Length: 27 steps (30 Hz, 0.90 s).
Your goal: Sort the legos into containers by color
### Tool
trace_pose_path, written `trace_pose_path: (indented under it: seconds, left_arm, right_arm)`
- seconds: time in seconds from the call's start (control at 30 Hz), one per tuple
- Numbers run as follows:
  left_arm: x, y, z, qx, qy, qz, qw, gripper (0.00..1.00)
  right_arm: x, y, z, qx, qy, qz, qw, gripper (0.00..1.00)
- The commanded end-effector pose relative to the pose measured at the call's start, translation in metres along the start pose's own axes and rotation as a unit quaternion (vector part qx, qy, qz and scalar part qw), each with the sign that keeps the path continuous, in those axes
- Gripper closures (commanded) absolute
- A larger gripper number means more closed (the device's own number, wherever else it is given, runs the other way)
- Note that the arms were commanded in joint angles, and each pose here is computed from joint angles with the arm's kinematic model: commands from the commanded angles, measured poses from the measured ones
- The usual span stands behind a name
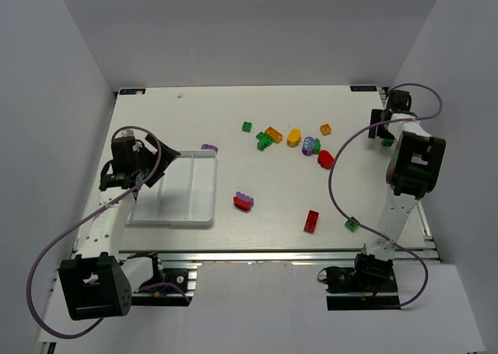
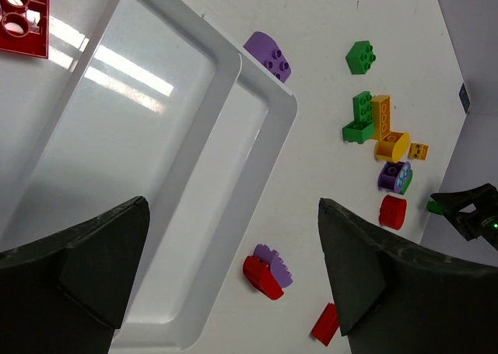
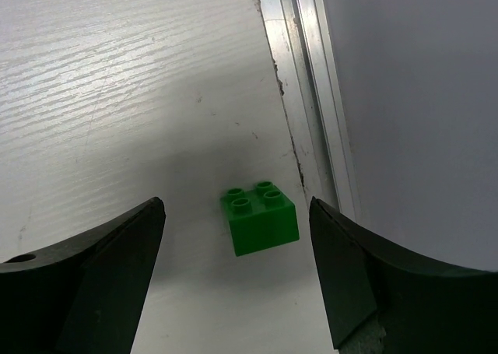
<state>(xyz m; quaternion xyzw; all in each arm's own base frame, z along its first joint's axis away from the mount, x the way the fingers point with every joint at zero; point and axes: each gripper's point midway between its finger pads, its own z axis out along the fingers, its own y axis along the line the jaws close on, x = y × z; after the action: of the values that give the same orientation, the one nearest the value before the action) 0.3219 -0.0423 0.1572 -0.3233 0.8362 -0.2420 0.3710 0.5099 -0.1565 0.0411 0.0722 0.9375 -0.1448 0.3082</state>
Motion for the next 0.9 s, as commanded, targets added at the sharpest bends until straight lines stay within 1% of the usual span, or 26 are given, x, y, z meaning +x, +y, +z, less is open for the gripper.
trace_pose_path:
  seconds: [0.0, 0.17, 0.27, 0.3, 0.47, 0.5, 0.57, 0.67, 0.77, 0.8, 0.87]
  left_arm:
    - [-0.003, -0.006, 0.0, 0.01, -0.009, 0.003, 1.0, 0.02]
    - [-0.004, -0.006, -0.001, 0.01, -0.01, 0.003, 1.0, 0.02]
    - [-0.005, -0.009, -0.002, 0.016, -0.01, 0.004, 1.0, 0.02]
    - [-0.006, -0.012, -0.004, 0.021, -0.011, 0.005, 1.0, 0.03]
    - [-0.005, -0.027, -0.009, 0.051, -0.008, 0.014, 0.999, 0.08]
    - [-0.003, -0.033, -0.012, 0.066, -0.006, 0.018, 0.998, 0.09]
    - [-0.001, -0.037, -0.014, 0.08, -0.002, 0.017, 0.997, 0.1]
    - [0.005, -0.045, -0.019, 0.109, 0.003, 0.021, 0.994, 0.11]
    - [0.014, -0.045, -0.022, 0.122, 0.013, 0.022, 0.992, 0.12]
    - [0.015, -0.045, -0.023, 0.125, 0.013, 0.022, 0.992, 0.12]
    - [0.021, -0.045, -0.026, 0.132, 0.017, 0.021, 0.991, 0.12]
  right_arm:
    - [-0.017, -0.003, 0.001, 0.0, -0.019, 0.005, 1.0, 0.21]
    - [-0.013, -0.003, 0.005, -0.002, -0.016, 0.006, 1.0, 0.23]
    - [-0.011, -0.002, 0.006, -0.006, -0.013, 0.007, 1.0, 0.28]
    - [-0.01, -0.002, 0.006, -0.009, -0.012, 0.006, 1.0, 0.32]
    - [-0.005, 0.001, 0.004, -0.022, -0.01, 0.008, 1.0, 0.43]
    - [-0.007, 0.0, 0.002, -0.023, -0.013, 0.009, 1.0, 0.48]
    - [-0.004, 0.004, 0.001, -0.032, -0.012, 0.01, 0.999, 0.52]
    - [-0.006, 0.005, -0.004, -0.04, -0.02, 0.01, 0.999, 0.62]
    - [-0.006, 0.01, -0.007, -0.055, -0.023, 0.01, 0.998, 0.69]
    - [-0.006, 0.012, -0.01, -0.061, -0.025, 0.01, 0.998, 0.74]
    - [-0.006, 0.014, -0.012, -0.07, -0.026, 0.009, 0.997, 0.78]
